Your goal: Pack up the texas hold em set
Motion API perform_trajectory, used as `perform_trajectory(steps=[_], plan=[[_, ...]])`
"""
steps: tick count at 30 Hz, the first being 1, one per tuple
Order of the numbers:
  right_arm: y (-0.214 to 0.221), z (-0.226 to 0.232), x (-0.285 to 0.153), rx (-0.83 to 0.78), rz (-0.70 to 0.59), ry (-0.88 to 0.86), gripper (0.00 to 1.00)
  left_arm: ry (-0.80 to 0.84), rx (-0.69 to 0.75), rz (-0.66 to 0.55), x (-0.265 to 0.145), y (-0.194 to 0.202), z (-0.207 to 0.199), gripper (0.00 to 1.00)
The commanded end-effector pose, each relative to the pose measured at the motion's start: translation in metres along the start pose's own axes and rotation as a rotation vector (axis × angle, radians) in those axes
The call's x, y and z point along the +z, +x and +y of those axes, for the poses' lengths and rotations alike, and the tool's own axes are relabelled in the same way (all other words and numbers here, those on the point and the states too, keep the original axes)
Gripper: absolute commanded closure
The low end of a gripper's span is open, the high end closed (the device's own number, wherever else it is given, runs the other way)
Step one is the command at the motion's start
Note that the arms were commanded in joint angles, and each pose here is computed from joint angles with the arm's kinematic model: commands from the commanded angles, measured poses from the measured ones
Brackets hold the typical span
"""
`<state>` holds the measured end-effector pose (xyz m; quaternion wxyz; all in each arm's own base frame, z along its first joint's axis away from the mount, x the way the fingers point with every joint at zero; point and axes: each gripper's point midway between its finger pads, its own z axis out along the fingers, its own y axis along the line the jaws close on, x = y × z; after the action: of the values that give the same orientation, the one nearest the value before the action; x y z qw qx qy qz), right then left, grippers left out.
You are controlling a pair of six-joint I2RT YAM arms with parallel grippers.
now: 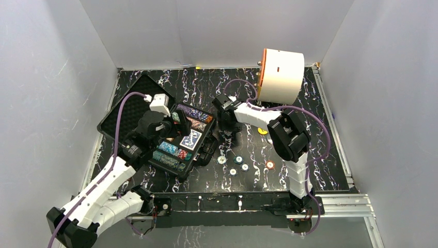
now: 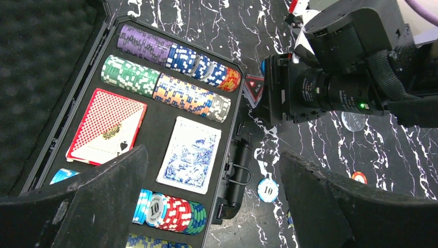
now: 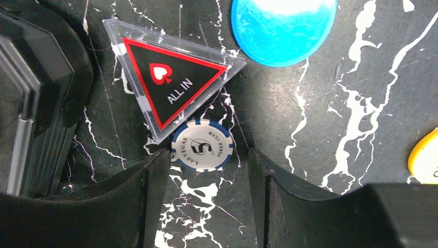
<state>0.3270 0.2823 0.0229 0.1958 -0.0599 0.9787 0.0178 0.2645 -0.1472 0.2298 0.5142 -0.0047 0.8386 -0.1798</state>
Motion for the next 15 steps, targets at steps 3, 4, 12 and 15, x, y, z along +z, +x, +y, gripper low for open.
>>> perform_trajectory(steps=[3,4,12,15], plan=[[0.010,-0.011,0.023,-0.068,0.004,0.060,0.40,-0.013,-0.016,-0.013,0.007,-0.004,0.000,0.01],[0.012,-0.012,0.024,-0.076,0.006,0.065,0.41,-0.015,-0.016,-0.010,0.008,-0.002,0.001,0.02],[0.020,-0.023,0.024,-0.089,0.023,0.106,0.58,-0.026,-0.040,0.016,0.013,0.007,0.002,0.02],[0.019,-0.025,0.014,-0.072,0.017,0.100,0.59,-0.010,-0.049,0.026,0.014,0.010,-0.001,0.02]])
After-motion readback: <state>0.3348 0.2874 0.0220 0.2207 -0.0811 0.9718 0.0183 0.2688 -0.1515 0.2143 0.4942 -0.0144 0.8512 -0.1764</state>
